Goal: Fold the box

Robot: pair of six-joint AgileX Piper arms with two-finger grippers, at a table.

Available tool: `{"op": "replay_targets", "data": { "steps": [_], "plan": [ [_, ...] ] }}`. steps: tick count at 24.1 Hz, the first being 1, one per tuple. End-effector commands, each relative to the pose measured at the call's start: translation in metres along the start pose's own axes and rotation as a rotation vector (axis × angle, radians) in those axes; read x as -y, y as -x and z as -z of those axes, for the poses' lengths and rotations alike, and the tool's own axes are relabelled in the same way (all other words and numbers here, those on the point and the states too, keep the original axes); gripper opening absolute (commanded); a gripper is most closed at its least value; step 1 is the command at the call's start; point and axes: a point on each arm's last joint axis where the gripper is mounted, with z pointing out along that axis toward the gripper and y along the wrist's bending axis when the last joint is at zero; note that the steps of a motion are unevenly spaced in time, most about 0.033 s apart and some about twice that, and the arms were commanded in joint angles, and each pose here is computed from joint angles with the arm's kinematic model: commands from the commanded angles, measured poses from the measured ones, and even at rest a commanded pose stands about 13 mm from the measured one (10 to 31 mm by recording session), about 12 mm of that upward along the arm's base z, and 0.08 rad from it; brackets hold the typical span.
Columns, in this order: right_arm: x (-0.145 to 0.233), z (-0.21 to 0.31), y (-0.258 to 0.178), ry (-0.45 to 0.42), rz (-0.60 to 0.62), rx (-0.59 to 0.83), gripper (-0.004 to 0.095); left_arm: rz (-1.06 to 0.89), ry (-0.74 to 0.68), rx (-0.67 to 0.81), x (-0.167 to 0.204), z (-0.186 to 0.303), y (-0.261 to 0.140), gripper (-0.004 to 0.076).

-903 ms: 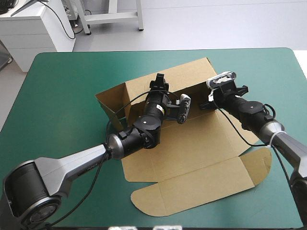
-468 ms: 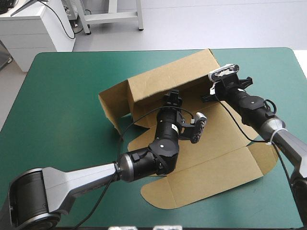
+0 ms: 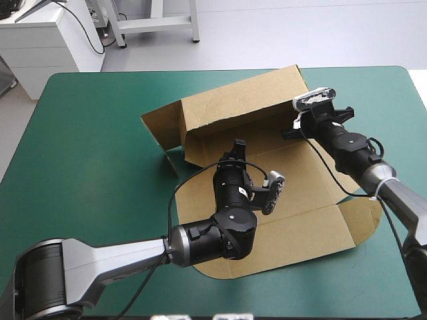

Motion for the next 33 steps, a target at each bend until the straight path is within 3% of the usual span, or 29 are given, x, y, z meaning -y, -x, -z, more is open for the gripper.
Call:
{"op": "replay_targets", "data": {
  "steps": [1, 5, 13, 18, 24, 29, 33],
  "plan": [
    [0.010, 0.013, 0.021, -0.057, -0.035, 0.071, -0.0019, -0.057, -0.077, 0.048, -0.020, 0.022, -0.021, 0.0010],
    [0.012, 0.013, 0.021, -0.080, -0.074, 0.068, -0.0019, -0.033, -0.278, 0.126, -0.029, 0.027, -0.038, 0.0008],
    [0.012, 0.013, 0.021, -0.073, -0.076, 0.068, -0.0019, 0.343, -0.525, 0.202, -0.063, 0.025, -0.102, 0.0008],
    [0.012, 0.013, 0.021, -0.073, -0.076, 0.068, -0.0020, 0.551, -0.585, 0.246, -0.073, 0.028, -0.146, -0.0008],
    [0.011, 0.013, 0.021, -0.065, -0.076, 0.068, -0.0019, 0.923, -0.546, 0.158, -0.083, 0.018, -0.246, -0.0008],
    [0.011, 0.013, 0.021, -0.062, -0.080, 0.068, -0.0019, 1.417, -0.583, 0.133, -0.059, -0.006, -0.333, -0.0008],
    [0.008, 0.013, 0.021, -0.036, -0.081, 0.068, -0.0019, 1.721, -0.597, 0.078, -0.017, -0.015, -0.384, -0.0008]
  ]
}}
